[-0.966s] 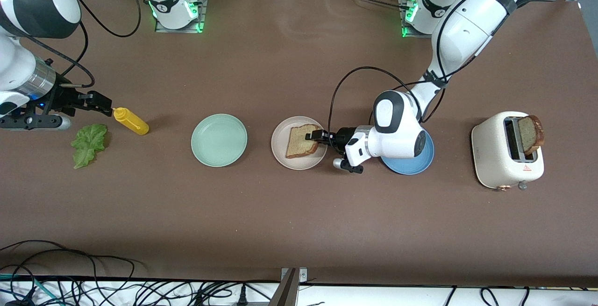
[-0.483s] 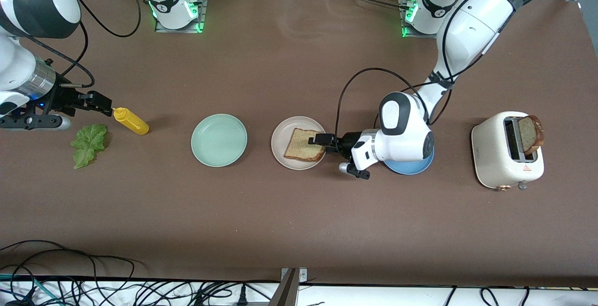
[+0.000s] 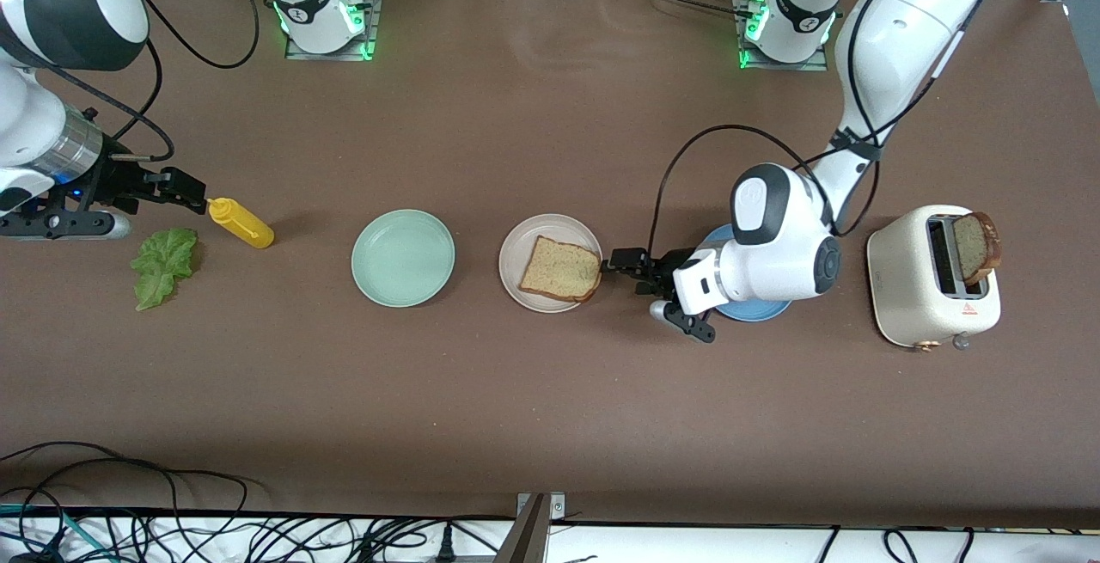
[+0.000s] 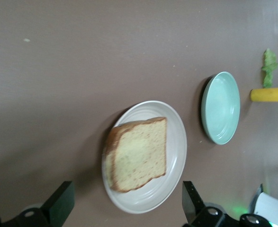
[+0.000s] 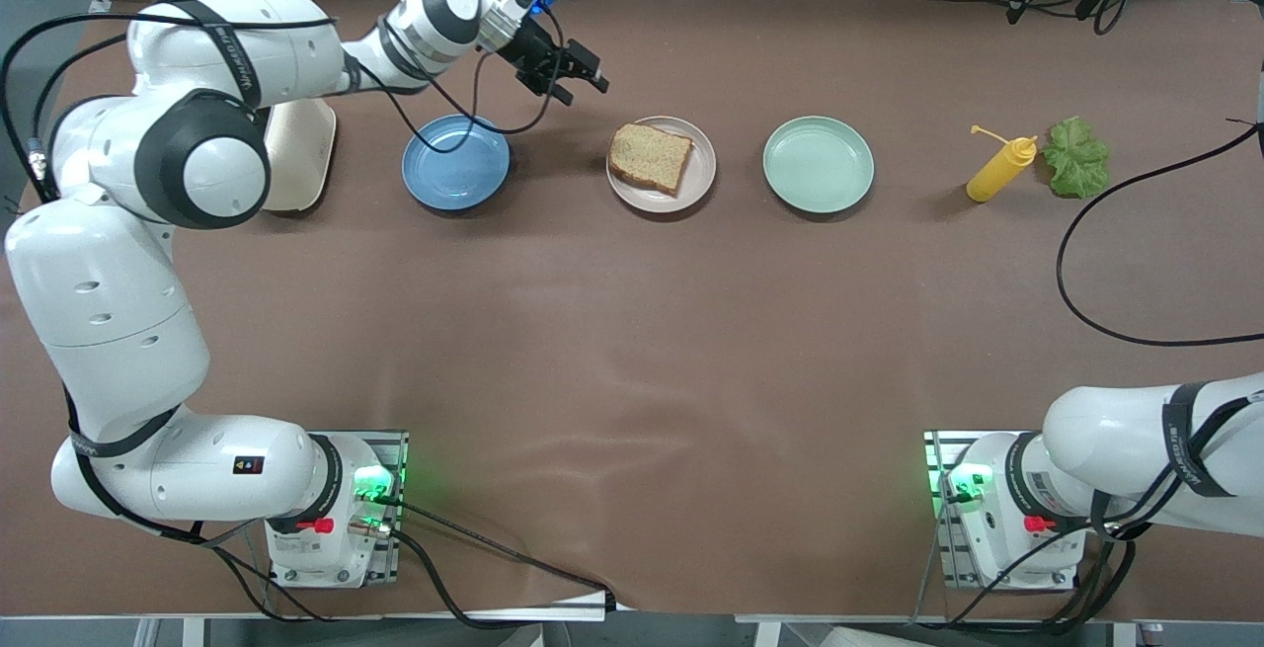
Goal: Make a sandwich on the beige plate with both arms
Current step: 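Open the left gripper and raise it back toward the toaster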
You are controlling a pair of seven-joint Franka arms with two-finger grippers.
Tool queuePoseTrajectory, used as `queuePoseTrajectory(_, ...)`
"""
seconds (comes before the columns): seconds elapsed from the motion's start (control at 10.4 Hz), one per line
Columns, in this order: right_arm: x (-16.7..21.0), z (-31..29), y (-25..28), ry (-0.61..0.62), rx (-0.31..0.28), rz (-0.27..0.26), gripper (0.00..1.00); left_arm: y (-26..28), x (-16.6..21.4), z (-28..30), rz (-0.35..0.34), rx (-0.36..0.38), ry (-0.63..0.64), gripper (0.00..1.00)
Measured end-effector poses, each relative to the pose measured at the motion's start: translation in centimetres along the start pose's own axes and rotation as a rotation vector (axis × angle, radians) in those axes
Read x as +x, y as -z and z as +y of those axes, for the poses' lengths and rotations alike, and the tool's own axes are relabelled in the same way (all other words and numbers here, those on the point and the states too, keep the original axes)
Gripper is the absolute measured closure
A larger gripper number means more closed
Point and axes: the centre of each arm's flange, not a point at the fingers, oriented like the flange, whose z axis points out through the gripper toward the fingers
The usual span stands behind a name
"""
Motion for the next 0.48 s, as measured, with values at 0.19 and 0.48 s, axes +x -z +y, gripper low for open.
queuePoseTrajectory(0.19,0.0,0.0,0.0,0.000,0.000,0.000,0.00,3.2,-0.2,-1.3,-0.030,0.073,-0.040,0.00)
queuePoseTrajectory(0.48,0.0,0.0,0.0,0.000,0.000,0.000,0.00,9.1,-1.1,-3.0,-0.084,0.206,-0.074,0.00)
